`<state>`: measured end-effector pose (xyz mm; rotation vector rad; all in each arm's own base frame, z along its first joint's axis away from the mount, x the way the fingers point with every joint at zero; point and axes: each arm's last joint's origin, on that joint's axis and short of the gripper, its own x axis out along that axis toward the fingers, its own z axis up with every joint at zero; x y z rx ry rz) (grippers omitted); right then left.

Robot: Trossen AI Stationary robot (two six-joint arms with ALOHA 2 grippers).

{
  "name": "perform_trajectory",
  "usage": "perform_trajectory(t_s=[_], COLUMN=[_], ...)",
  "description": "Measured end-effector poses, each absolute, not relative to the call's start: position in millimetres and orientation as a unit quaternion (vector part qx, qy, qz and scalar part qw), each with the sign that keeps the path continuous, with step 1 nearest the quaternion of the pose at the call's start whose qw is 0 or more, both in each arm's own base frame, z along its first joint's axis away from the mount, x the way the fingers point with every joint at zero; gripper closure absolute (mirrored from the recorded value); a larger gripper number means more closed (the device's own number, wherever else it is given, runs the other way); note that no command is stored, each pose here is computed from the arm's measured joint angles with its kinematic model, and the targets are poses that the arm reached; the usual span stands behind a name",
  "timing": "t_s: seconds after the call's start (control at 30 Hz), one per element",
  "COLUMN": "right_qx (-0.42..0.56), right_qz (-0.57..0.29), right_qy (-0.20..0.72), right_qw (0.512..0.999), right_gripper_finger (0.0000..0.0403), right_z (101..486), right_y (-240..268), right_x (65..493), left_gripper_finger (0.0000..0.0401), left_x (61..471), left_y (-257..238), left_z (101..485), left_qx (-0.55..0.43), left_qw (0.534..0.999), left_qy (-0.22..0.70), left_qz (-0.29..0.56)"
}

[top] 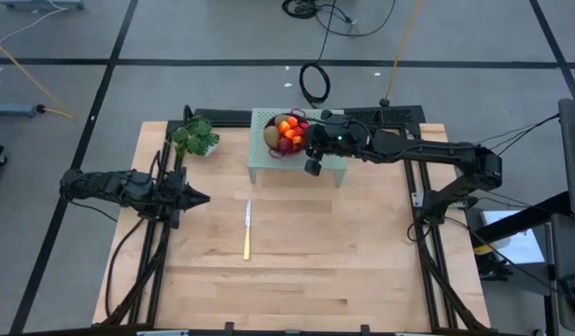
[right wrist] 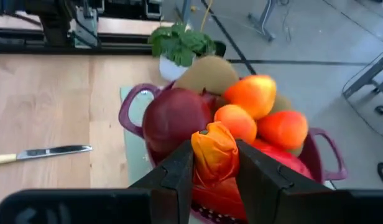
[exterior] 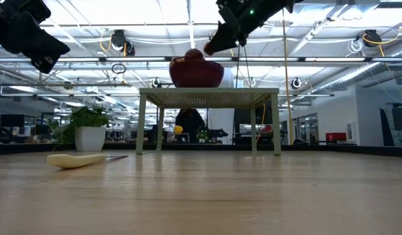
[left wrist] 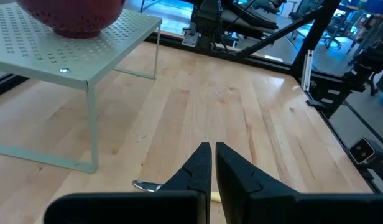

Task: Pick & Place Fruit
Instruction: Put the pear into the strainer bowl, then put the yellow table knife on the shelf

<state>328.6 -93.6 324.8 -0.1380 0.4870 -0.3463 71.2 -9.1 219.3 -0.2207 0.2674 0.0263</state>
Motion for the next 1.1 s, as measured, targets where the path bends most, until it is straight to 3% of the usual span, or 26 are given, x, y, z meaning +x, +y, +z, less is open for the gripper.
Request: perform_trajectory(t_s=[0.5,0.83,1.1], right_qx=[-0.082,-0.091,-0.094], right_qz=[-0.166,-0.164,-0.164], right_qy=[0.251,0.254,0.254], right_qw=[0.95,0.949,0.949], right_gripper_finger=[0.0306,0.0256,0.0241], right_z=[319.4,318.8,318.9], right_y=[-94.5,-94.7,-94.7], right_x=[331.6,331.7,331.7], left_gripper_finger=[0.038,0.038,0.038], left_x=[71.2,71.2,71.2], left_y=[-9.1,-9.1,-9.1], left_z=[219.2,219.2,219.2], left_qx=[-0.109,-0.108,-0.108], left_qw=[0.985,0.985,0.985], left_qy=[0.133,0.133,0.133], left_qz=[0.013,0.013,0.013])
